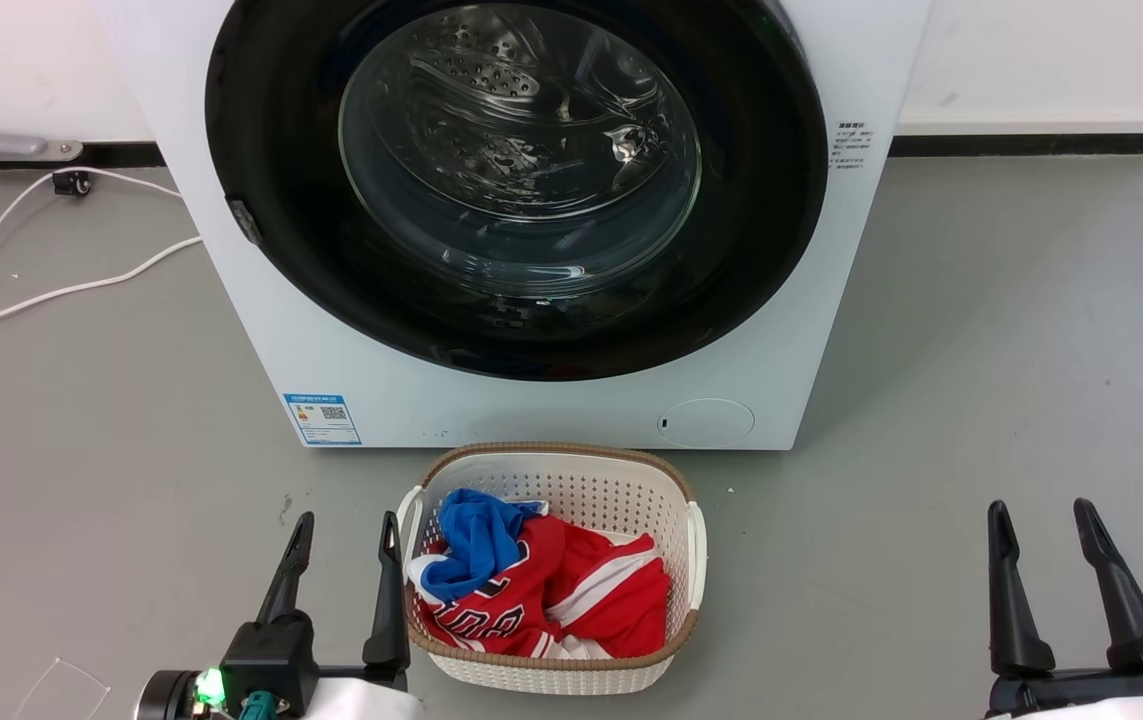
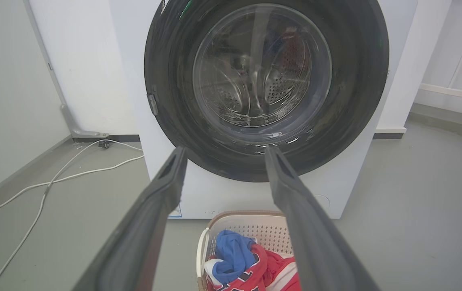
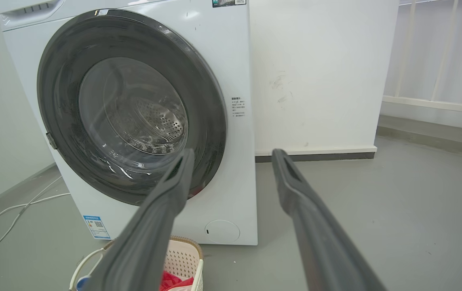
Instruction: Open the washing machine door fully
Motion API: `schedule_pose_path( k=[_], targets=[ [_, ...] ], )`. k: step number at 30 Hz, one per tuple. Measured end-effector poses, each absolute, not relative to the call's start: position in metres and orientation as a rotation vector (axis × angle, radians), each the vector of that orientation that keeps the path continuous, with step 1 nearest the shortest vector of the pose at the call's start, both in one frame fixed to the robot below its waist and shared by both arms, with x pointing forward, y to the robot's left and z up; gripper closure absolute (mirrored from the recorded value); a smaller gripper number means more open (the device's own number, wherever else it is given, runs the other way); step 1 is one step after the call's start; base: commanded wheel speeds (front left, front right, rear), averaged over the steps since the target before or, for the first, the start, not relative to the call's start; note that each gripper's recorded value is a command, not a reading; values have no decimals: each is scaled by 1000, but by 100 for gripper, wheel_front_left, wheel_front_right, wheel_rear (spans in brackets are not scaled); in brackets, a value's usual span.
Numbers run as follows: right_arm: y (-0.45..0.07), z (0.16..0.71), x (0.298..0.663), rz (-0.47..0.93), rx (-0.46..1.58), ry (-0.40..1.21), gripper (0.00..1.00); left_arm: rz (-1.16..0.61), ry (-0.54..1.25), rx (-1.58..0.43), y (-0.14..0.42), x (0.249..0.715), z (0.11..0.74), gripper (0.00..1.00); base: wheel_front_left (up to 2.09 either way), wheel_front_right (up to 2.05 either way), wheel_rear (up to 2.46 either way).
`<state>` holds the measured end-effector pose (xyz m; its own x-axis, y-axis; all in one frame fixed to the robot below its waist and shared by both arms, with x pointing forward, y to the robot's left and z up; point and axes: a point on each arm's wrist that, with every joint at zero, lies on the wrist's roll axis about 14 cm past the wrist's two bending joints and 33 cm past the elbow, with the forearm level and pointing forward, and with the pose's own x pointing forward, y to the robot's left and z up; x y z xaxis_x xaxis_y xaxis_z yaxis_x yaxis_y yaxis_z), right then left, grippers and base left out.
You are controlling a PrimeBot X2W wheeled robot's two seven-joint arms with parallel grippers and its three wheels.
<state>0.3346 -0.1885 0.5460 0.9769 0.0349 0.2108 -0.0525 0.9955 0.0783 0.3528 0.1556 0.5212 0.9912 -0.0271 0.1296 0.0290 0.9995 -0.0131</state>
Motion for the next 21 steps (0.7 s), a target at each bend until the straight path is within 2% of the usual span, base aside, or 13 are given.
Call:
schedule_pose_path(
  k=[4,5,6,7,13,16,21],
  targets=[
    [-188,545,335,46,88,-207,0,-28,-127,-21,155,353,521,0,0,0,0],
    [-188,545,335,46,89,-207,35,-28,-127,-21,155,353,520,0,0,0,0],
    [-188,545,335,47,91,-207,86,-28,-127,-22,155,353,520,0,0,0,0],
    [-187,545,335,47,91,-207,100,-28,-127,-22,155,353,520,0,0,0,0],
    [-189,546,334,35,186,-216,100,-24,-126,-23,155,353,520,0,0,0,0],
    [-191,547,334,24,331,-227,100,-24,-125,-28,155,353,520,0,0,0,0],
    [-203,533,333,-49,715,-214,100,-25,-125,-28,155,352,520,0,0,0,0]
  ],
)
